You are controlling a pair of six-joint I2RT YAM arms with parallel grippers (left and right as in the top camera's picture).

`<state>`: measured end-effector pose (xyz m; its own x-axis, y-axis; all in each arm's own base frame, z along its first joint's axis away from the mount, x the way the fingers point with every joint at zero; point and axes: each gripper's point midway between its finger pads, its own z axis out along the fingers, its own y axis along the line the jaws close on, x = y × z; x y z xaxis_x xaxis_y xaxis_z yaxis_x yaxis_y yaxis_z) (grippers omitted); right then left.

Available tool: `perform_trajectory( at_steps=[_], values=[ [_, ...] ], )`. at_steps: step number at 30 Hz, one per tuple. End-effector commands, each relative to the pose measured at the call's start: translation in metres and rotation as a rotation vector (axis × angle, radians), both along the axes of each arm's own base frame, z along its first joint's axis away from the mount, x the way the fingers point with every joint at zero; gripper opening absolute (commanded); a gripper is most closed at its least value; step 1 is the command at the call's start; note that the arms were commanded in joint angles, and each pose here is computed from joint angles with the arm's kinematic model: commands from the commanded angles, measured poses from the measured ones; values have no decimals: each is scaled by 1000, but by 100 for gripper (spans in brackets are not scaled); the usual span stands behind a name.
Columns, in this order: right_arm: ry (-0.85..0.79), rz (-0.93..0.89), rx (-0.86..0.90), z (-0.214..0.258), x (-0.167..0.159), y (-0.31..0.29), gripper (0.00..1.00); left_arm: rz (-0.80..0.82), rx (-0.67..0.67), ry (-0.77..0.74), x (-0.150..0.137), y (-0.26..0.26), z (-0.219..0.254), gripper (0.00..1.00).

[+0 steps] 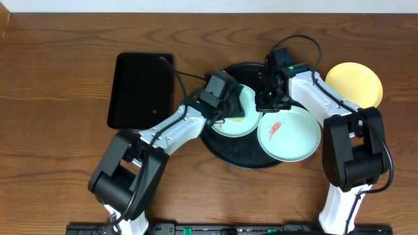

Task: Clean dirty plates on tray and stack at the side
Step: 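Carry the sponge with the left gripper onto the upper green plate, then hold the green plate with the right gripper and scrub it with the sponge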

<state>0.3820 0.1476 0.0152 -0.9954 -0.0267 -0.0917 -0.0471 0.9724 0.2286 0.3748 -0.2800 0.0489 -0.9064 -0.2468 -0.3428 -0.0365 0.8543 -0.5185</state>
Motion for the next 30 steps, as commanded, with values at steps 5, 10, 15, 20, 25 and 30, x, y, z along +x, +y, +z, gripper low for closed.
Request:
perform_trajectory(
  at_steps=[5,10,15,20,25,30],
  values=[
    [11,13,-21,-6,-3,-1,1,24,57,30,-3,4,-25,13],
    [15,14,-22,-6,-4,-1,1,51,160,85,-10,21,-57,13],
    [15,13,-23,-6,-4,-1,1,78,315,114,-17,49,-80,12],
    [15,13,-23,-6,-4,-1,1,54,489,54,-14,77,-77,12],
    [15,13,-24,-6,-4,-1,1,119,627,-23,-5,104,-55,11],
    [17,13,-24,-6,-4,-2,1,122,713,-133,8,117,-23,11]
  ],
)
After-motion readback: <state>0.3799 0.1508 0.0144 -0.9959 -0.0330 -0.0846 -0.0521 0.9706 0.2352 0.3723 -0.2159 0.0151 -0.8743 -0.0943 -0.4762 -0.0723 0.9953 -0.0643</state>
